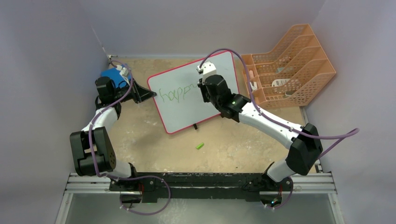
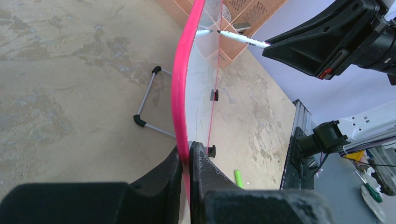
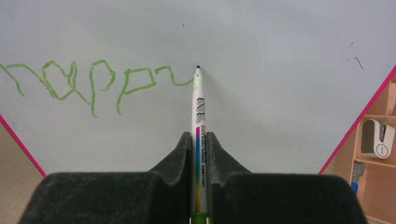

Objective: Write a sentence on the whiteboard

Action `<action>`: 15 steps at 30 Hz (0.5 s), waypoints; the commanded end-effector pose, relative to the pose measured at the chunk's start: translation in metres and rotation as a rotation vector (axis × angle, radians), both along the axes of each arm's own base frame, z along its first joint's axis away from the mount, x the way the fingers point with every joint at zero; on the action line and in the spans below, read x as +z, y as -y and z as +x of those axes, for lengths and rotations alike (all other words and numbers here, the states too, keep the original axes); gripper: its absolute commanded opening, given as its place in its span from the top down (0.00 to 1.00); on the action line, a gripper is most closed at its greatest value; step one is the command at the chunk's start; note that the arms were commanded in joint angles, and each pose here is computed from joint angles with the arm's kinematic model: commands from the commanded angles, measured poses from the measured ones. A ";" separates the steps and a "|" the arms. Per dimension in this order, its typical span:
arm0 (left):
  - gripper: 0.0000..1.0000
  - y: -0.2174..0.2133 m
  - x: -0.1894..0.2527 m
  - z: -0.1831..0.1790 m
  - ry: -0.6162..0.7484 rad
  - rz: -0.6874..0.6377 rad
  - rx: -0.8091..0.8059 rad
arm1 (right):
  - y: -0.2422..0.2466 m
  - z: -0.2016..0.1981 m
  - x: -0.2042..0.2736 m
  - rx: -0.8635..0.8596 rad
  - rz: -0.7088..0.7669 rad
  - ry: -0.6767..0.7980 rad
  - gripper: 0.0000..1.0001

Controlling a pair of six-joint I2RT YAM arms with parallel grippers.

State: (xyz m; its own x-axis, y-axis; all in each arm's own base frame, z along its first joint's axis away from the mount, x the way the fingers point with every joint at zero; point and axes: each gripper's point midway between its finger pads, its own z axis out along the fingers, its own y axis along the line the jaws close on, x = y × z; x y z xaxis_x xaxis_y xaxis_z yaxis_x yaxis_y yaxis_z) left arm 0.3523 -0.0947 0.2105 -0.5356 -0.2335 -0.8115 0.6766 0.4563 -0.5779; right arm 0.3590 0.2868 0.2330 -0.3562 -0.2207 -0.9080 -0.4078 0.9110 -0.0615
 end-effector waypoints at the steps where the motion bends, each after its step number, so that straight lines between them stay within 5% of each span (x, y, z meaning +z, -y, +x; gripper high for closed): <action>1: 1.00 0.004 0.013 0.001 0.085 0.033 -0.021 | -0.004 0.008 0.027 -0.007 0.040 0.055 1.00; 15: 1.00 0.005 0.013 0.001 0.087 0.033 -0.022 | -0.004 0.006 0.009 -0.003 0.012 0.012 1.00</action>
